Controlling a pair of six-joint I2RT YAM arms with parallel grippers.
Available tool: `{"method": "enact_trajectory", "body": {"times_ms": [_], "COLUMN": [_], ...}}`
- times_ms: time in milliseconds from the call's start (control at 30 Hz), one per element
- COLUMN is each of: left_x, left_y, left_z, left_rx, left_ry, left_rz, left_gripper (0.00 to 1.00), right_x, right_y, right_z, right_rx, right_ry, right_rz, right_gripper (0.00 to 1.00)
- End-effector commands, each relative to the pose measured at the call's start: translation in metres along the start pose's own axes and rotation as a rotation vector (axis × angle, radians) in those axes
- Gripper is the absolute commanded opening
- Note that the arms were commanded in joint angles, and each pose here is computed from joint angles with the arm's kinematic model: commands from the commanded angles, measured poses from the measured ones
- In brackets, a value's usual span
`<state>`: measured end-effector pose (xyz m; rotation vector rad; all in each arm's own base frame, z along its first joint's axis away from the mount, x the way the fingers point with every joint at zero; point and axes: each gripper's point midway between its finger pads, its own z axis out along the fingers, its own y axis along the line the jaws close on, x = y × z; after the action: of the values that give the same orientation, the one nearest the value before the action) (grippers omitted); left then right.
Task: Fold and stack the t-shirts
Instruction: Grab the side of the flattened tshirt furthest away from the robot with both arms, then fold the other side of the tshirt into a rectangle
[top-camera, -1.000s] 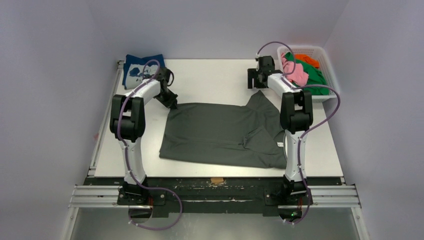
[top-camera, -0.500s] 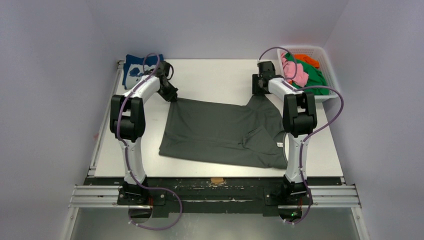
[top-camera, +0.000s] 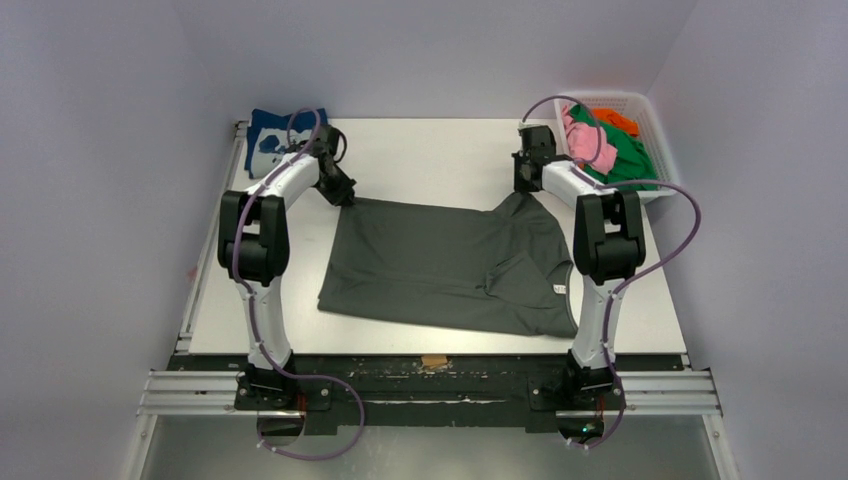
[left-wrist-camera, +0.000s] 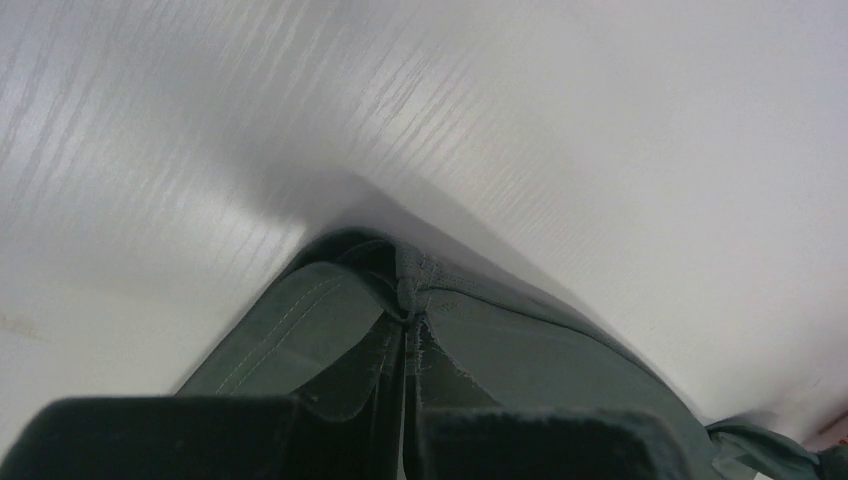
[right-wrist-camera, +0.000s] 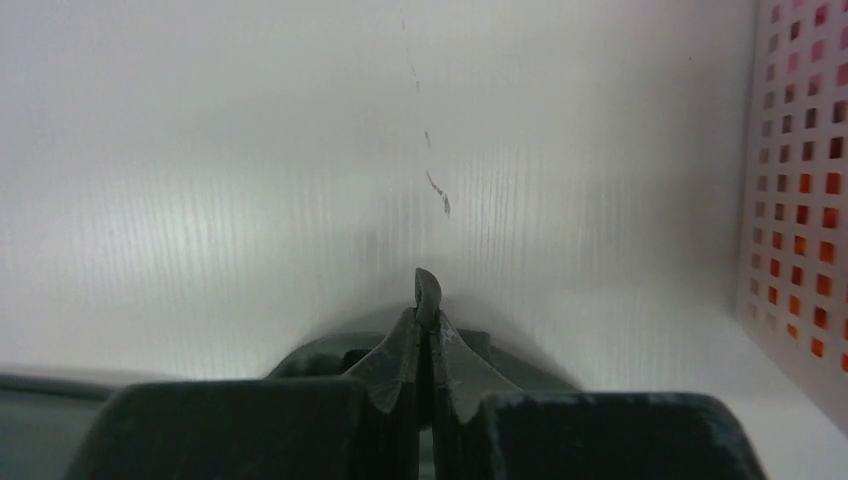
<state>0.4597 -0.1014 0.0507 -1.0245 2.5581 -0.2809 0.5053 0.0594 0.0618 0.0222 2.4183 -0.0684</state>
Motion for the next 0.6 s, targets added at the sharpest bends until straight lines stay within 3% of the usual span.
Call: {"method": "enact_trajectory", "body": {"times_ms": [0,567], "left_x": [0.002,0.053], "left_y": [-0.012,0.042], "left_z": [-0.035,-0.085], "left_rx": [0.102,0.128], "left_ry": [-0.024,-0.027], "left_rz": [0.026,0.071], "left_gripper": [0.00,0.00], "right_x": [-0.020,0.075], "right_y": [0.014,0.007], "right_z": [-0.052,-0.171], "right_rx": [-0.035,-0.023], "right_ry": [-0.108,-0.018], "right_rz": [0.014,-0.003], "right_gripper": [0.00,0.00]}}
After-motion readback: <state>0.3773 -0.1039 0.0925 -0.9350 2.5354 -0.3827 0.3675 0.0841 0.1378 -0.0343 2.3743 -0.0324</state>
